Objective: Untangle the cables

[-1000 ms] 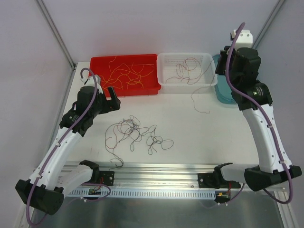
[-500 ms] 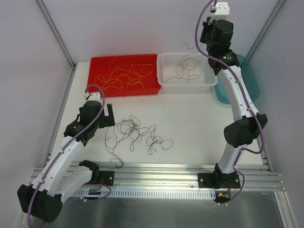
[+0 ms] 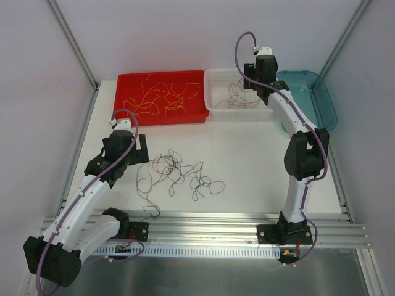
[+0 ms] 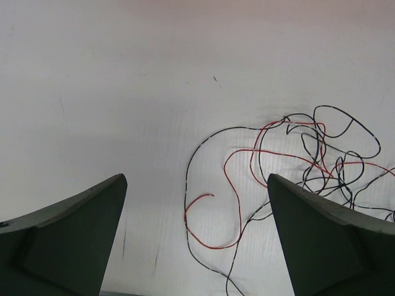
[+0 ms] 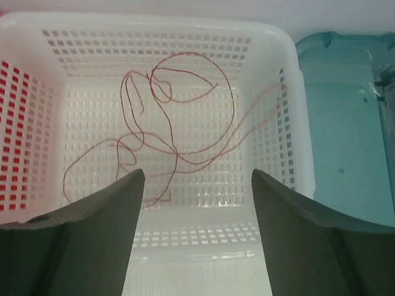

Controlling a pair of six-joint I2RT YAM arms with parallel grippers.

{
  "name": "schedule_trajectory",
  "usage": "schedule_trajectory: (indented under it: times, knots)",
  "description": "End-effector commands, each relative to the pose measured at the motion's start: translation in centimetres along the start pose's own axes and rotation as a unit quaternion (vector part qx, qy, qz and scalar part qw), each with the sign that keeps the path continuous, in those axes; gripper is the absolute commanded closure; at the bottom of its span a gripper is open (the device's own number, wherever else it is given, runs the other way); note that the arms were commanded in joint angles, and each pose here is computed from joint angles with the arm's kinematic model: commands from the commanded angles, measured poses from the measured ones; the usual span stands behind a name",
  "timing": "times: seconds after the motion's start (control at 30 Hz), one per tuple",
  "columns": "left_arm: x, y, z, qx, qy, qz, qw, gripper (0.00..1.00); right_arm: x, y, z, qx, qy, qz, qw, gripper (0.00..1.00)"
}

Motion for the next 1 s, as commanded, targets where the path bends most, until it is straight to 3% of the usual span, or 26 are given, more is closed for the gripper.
schedule_trajectory:
  times: [0.0, 0.13, 0.23, 0.27, 0.37, 0.57, 0.67, 0.83, 0.97]
  knots:
    - [0.6, 0.0, 0.3, 0.003, 0.007, -0.011, 1.0, 0.01, 4.3, -4.5, -0.5, 0.017, 0.022, -0.032, 0.999, 0.26]
    - [0.5, 0.0, 0.3, 0.002, 0.005, -0.011, 1.0, 0.01, 3.6, -9.0, 0.4, 0.058, 0.021, -0.011, 0.998, 0.21]
    - [0.4, 0.1, -0.1, -0.008, 0.004, -0.005, 1.0, 0.01, 1.6, -12.8, 2.0, 0.102, 0.017, 0.027, 0.994, 0.21]
    - [0.3, 0.2, -0.2, -0.011, 0.004, -0.001, 1.0, 0.01, -1.0, -13.5, 2.9, 0.117, 0.01, 0.064, 0.991, 0.21]
    - [0.1, 0.3, -0.7, -0.029, 0.002, 0.007, 1.0, 0.01, -3.4, -17.8, 5.8, 0.21, 0.033, 0.104, 0.972, 0.21]
    - [-0.4, 0.9, -1.8, -0.059, 0.002, 0.032, 0.998, 0.01, -12.5, -23.3, 11.1, 0.303, 0.055, 0.219, 0.926, 0.22]
    - [-0.6, 1.2, -2.1, -0.065, 0.003, 0.044, 0.997, 0.01, -16.4, -24.3, 13.5, 0.3, 0.018, 0.249, 0.92, 0.22]
    - [-1.0, 1.8, -2.3, -0.065, 0.008, 0.062, 0.996, 0.01, -22.0, -24.9, 16.9, 0.287, 0.022, 0.302, 0.909, 0.22]
    - [-1.0, 1.9, -2.3, -0.065, 0.008, 0.063, 0.996, 0.01, -23.8, -24.6, 19.1, 0.265, 0.031, 0.293, 0.918, 0.22]
Point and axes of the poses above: each gripper's point midway between its finger pads, its own y axis out along the fingers, its own z axis along the line the jaws close on, x = y × z, the point moved 5 cm from there along -y, back along the fingers, and after that the axes turned 6 degrees about y, right-handed, at the moved point
